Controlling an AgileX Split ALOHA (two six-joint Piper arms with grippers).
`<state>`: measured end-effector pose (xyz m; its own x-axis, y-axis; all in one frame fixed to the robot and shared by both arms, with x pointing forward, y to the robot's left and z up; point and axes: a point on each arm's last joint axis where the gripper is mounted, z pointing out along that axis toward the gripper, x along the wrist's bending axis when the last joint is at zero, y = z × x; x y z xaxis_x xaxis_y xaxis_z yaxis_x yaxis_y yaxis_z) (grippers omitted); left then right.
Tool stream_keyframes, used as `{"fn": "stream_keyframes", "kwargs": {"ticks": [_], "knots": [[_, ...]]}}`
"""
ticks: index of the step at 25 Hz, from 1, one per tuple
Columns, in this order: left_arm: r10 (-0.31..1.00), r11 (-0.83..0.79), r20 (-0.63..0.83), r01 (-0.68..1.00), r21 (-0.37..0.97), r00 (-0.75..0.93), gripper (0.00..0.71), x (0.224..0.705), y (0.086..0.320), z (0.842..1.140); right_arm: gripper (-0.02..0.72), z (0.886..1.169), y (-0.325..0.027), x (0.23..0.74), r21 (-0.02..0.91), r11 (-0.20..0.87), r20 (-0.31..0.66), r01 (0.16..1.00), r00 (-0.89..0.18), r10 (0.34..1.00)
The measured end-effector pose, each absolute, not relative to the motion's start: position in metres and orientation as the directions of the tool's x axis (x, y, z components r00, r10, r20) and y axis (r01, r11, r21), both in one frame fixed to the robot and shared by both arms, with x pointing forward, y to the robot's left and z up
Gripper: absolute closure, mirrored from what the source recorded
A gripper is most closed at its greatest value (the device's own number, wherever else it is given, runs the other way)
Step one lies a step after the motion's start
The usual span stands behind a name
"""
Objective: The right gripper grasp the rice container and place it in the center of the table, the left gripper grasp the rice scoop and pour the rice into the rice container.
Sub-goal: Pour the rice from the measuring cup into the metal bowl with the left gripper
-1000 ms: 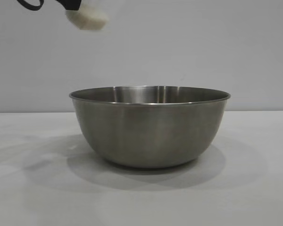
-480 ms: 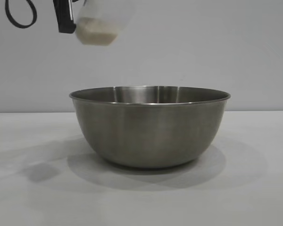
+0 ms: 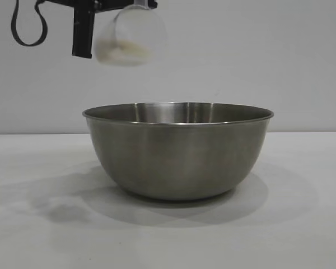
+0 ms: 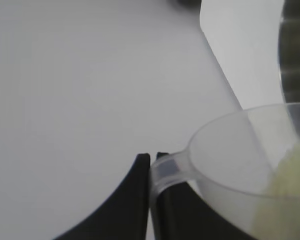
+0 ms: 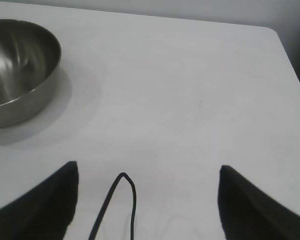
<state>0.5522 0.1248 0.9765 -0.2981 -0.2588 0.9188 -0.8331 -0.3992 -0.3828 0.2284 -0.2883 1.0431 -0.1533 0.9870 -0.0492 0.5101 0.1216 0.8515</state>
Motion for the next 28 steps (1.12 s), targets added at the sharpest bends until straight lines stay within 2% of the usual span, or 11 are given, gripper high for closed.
{"fn": "stream_keyframes", "kwargs": {"ticks": [6, 13, 28], "knots": [[-0.302, -0.374, 0.881, -0.805, -0.461, -0.364, 0.71, 0.553, 0.124, 0.971, 0.162, 1.043, -0.288, 0.228, 0.851, 0.122, -0.049, 0.51, -0.153, 0.987], [-0.374, -0.294, 0.777, -0.73, -0.617, -0.507, 0.71, 0.553, 0.119, 0.962, 0.162, 1.043, -0.288, 0.228, 0.851, 0.122, -0.049, 0.51, -0.153, 0.987], [-0.38, -0.199, 0.598, -0.569, -0.798, -0.706, 0.71, 0.546, 0.106, 0.966, 0.162, 1.043, -0.288, 0.228, 0.851, 0.122, -0.049, 0.51, -0.153, 0.987]]}}
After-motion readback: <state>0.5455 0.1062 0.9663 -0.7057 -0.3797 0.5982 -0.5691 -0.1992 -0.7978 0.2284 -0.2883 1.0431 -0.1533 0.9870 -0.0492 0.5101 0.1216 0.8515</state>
